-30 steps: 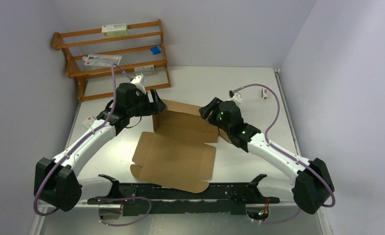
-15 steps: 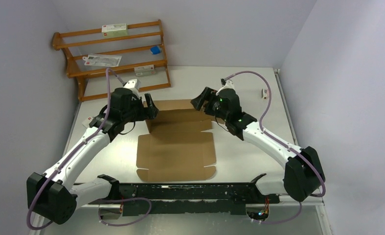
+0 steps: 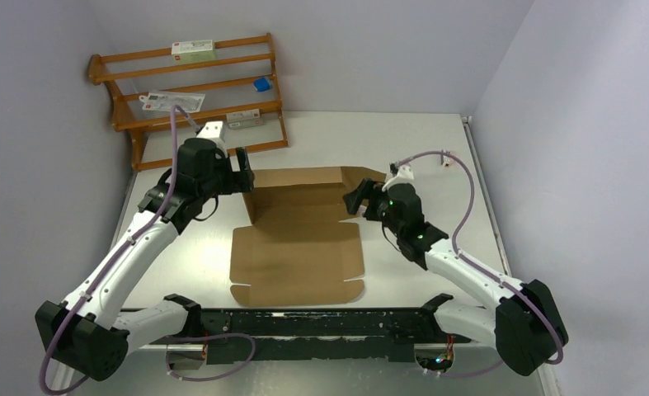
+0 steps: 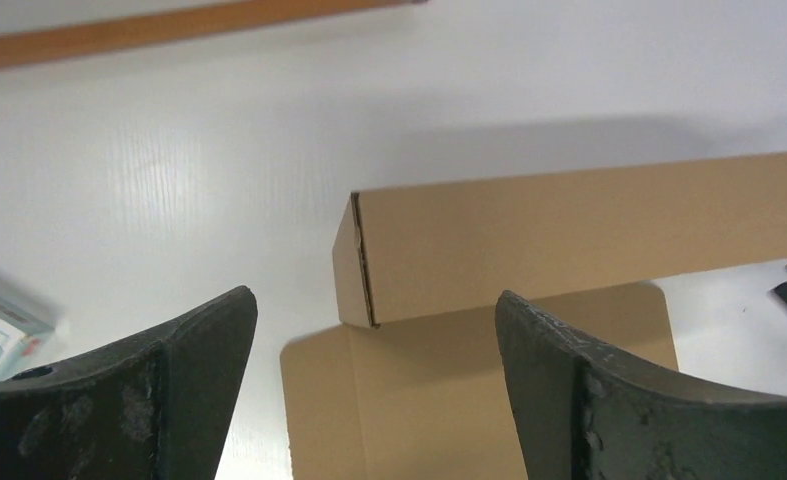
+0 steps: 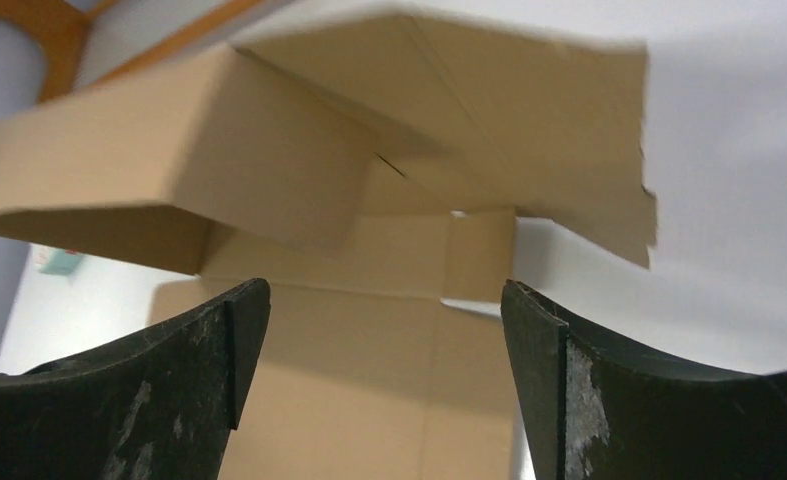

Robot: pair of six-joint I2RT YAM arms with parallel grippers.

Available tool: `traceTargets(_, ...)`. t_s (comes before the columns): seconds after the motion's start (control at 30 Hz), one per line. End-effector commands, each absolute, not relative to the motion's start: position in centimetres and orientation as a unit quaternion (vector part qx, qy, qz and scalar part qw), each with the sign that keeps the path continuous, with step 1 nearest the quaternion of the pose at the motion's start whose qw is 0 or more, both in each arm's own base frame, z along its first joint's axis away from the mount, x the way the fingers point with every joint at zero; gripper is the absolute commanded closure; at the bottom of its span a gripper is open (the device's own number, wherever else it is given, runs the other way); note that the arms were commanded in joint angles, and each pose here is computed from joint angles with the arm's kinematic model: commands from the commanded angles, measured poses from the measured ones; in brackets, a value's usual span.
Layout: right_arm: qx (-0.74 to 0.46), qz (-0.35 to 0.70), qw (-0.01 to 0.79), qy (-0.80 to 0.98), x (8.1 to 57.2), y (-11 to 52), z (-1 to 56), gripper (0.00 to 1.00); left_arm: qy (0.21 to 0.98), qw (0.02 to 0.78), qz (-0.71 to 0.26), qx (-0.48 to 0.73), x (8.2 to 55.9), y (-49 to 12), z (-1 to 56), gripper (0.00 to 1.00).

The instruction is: Fold the paper box

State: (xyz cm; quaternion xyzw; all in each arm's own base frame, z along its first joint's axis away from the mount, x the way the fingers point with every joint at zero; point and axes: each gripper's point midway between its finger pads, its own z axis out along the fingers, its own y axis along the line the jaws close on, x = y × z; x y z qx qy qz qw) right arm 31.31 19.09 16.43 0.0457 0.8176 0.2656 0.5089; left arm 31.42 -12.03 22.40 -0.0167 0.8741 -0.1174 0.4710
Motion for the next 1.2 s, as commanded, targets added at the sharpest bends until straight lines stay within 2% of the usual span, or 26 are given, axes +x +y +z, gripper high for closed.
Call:
traceTargets(0.0,0.062,0.268,0.533,0.801,31.2,18.2,14.2,0.11,0.872,0.481,-0.092,0.000,32.4,-11.4,23.7,0.06)
traceTargets(0.2,0.074,0.276,0.521,0.804,31.5,18.6,10.0,0.13,0.884,0.456,-0.107,0.019,33.0,-11.9,21.6,0.08)
traceTargets(0.43,0.073,0.287,0.523,0.799,32.6,19.8,8.2,0.20,0.882,0.450,-0.133,0.040,33.0,-12.7,21.0,0.10)
traceTargets(0.8,0.011,0.306,0.528,0.792,32.2,23.1,8.0,0.33,0.891,0.412,-0.179,0.072,32.5,-14.2,19.0,0.13)
traceTargets(1.17,-0.062,0.296,0.544,0.783,31.8,25.9,8.0,0.36,0.888,0.406,-0.201,0.079,32.1,-14.6,18.8,0.16)
